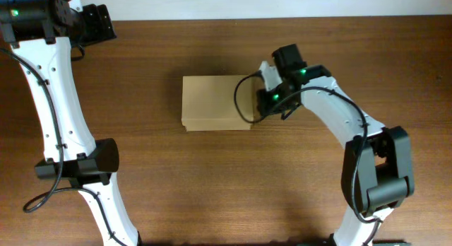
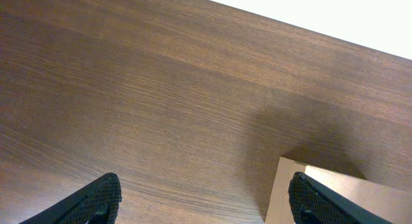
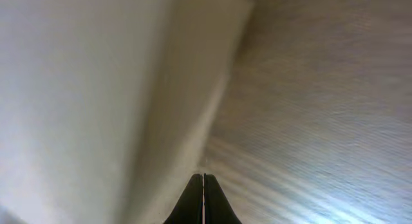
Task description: Pack container
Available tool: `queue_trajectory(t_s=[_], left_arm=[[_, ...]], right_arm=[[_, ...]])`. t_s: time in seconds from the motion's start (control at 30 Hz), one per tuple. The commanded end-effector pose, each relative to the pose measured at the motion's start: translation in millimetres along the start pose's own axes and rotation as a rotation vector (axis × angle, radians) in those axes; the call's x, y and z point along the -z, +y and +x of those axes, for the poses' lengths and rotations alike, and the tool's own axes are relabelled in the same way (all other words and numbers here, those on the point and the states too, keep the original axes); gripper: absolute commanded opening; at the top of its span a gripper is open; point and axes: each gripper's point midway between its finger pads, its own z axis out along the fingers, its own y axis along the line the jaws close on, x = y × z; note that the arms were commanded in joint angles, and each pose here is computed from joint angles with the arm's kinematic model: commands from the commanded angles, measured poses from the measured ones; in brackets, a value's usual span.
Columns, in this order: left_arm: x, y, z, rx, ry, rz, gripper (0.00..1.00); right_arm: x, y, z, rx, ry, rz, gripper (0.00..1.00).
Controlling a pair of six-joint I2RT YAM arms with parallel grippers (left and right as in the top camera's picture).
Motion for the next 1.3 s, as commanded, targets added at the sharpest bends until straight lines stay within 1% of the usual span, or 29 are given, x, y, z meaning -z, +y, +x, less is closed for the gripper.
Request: queue_trajectory(t_s=[0.0, 0.03, 0.13, 0.27, 0.37, 0.47, 0.6, 0.7, 0.73, 0.8, 0.83, 0.87, 0.9, 1.07, 1.17, 1.27], left_arm=[[-2.7, 3.7, -1.4, -0.001, -0.001, -0.010, 0.87], [-3.4, 4.0, -2.3, -0.001, -0.004, -0.013, 0.93], [-4.5, 7.6, -8.4, 0.000, -0.028, -0.035, 1.00], [-1.5, 22.3, -31.5, 0.008, -0.128, -0.127, 1.00], [2.0, 20.0, -53.1, 0.016, -0.218, -0.119, 1.00], [5.2, 17.7, -66.8, 0.008, -0.275, -0.110, 1.00], [7.3, 15.5, -75.2, -0.071, -0.306, -0.113, 1.00], [5.0, 15.1, -75.1, -0.138, -0.299, -0.124, 1.00], [3.0, 15.2, -74.3, -0.147, -0.293, -0.125, 1.00], [-0.7, 15.4, -72.4, -0.148, -0.280, -0.126, 1.00], [-3.4, 15.9, -69.9, -0.149, -0.267, -0.128, 1.00], [-4.1, 16.4, -68.3, -0.150, -0.260, -0.128, 1.00], [-4.0, 16.2, -68.2, -0.150, -0.260, -0.128, 1.00], [-4.1, 16.2, -68.1, -0.150, -0.259, -0.128, 1.00], [-4.1, 16.2, -68.1, -0.150, -0.259, -0.128, 1.00], [-4.1, 16.2, -68.1, -0.150, -0.259, -0.128, 1.00]], right_arm=[[19.7, -57.6, -9.7, -0.133, -0.055, 0.082, 0.04], [25.2, -70.0, -10.7, -0.165, -0.067, 0.078, 0.04], [40.5, -97.4, -9.7, -0.258, -0.095, 0.021, 0.04], [64.7, -130.3, -13.2, -0.352, -0.161, -0.042, 0.04], [97.2, -155.2, -22.6, -0.387, -0.221, -0.024, 0.04], [142.8, -168.5, -37.3, -0.324, -0.271, 0.032, 0.04], [222.0, -185.9, -54.4, -0.264, -0.331, 0.250, 0.04], [272.2, -179.5, -71.4, -0.219, -0.418, 0.333, 0.04], [295.3, -172.2, -81.1, -0.199, -0.476, 0.348, 0.04], [315.2, -164.8, -88.3, -0.178, -0.526, 0.361, 0.04], [329.6, -158.8, -91.5, -0.165, -0.557, 0.370, 0.18], [335.6, -153.8, -91.6, -0.159, -0.567, 0.364, 0.64], [336.2, -152.4, -91.0, -0.158, -0.566, 0.360, 0.99], [325.3, -148.7, -76.2, -0.186, -0.496, 0.337, 0.99], [310.5, -135.7, -56.7, -0.219, -0.404, 0.272, 0.99], [304.5, -117.2, -56.5, -0.207, -0.393, 0.173, 0.99]])
